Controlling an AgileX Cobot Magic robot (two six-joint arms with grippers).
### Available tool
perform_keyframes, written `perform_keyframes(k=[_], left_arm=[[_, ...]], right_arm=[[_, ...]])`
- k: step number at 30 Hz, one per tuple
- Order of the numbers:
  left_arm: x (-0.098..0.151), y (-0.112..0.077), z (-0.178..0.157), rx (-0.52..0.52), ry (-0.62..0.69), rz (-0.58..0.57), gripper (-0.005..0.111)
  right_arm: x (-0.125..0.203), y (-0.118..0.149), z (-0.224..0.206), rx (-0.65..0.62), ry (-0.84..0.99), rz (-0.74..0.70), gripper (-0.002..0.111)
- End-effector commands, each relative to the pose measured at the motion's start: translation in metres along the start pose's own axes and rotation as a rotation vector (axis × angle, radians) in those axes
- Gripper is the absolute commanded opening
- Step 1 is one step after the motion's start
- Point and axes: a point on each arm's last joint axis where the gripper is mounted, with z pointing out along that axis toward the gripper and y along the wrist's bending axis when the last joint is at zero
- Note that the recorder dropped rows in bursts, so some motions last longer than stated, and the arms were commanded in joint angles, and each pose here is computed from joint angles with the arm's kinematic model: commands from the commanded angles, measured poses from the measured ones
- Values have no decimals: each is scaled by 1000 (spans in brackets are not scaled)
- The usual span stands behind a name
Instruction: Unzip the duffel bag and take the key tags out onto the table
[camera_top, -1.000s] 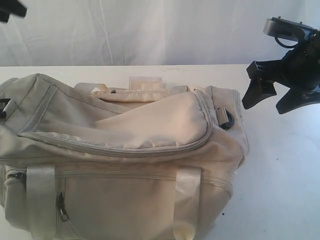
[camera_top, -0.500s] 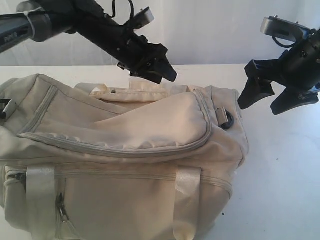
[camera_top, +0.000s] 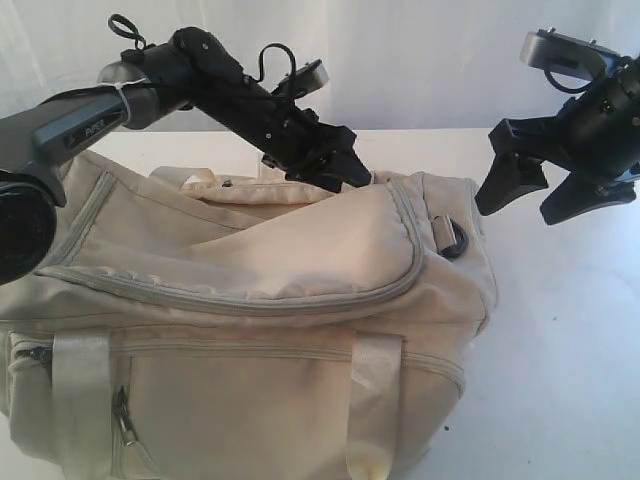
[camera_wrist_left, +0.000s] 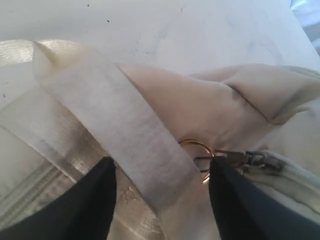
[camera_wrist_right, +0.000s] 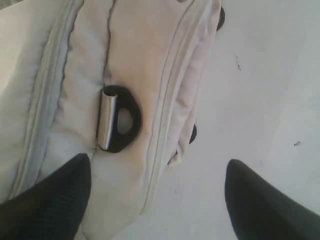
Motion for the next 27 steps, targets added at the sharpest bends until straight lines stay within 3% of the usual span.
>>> perform_keyframes(k=[1, 6, 8, 19, 23, 27], left_arm=[[-1, -5, 7, 21, -14, 4, 53], [0, -5, 7, 25, -5, 4, 11], [0, -7, 6, 33, -2, 11, 0], [-39, -64, -66, 55, -119, 229, 0], [-42, -77, -79, 65, -133, 265, 0], [-40, -78, -79, 81, -106, 265, 0]], right_arm=[[-2, 2, -3, 2, -18, -17, 69], [-2, 1, -3, 4, -21, -18, 69], [-2, 1, -3, 4, -21, -18, 69], [-8, 1, -4, 10, -85, -10, 69], [-16, 2, -5, -7, -176, 2, 69], [-29, 10, -9, -90, -322, -18, 69]])
